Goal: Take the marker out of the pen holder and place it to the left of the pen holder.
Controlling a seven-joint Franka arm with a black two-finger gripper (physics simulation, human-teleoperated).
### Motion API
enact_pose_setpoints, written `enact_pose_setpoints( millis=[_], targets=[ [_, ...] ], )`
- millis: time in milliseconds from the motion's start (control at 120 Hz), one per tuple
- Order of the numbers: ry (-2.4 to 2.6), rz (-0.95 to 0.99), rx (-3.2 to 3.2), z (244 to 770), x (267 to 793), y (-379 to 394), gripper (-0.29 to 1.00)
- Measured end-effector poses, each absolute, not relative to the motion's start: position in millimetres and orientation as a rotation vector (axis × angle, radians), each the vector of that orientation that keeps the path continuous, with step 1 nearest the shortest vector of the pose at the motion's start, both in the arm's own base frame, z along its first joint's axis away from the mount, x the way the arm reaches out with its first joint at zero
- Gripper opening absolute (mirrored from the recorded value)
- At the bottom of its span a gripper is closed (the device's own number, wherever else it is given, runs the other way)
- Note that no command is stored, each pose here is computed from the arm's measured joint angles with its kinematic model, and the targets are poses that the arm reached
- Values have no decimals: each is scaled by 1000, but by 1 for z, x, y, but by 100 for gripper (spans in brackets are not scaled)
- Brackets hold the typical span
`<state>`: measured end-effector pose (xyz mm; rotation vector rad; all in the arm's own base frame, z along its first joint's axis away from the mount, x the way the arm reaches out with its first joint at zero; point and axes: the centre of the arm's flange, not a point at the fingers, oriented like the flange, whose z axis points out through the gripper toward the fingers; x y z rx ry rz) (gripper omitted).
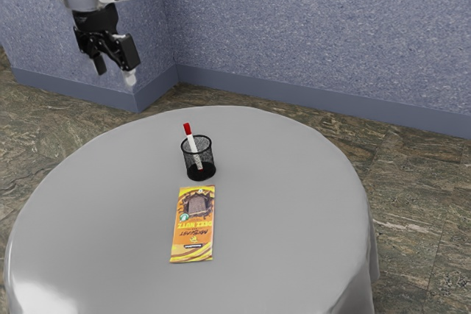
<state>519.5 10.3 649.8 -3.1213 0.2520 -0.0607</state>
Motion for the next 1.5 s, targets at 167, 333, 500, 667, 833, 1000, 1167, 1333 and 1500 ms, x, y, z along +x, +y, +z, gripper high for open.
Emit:
enact_pose_setpoints(
  millis=[167, 333, 500, 667, 833, 1000, 1167, 1333, 1500],
  targets=[
    [268, -93, -3116, 651, 522, 11, 70],
    [259, -87, -3111, 649, 592, 18, 70],
    [201, 160, -3127, 556, 684, 55, 70],
    [201, 324, -3152, 487, 710, 75, 70],
    [213, 271, -3205, 465, 732, 101, 70],
    [294, 218, -3281, 428, 750, 96, 70],
    [338, 195, -3302, 401, 759, 96, 70],
    [369, 183, -3313, 374, 766, 95, 70],
    [391, 187, -3334, 344, 771, 94, 70]
  ],
)
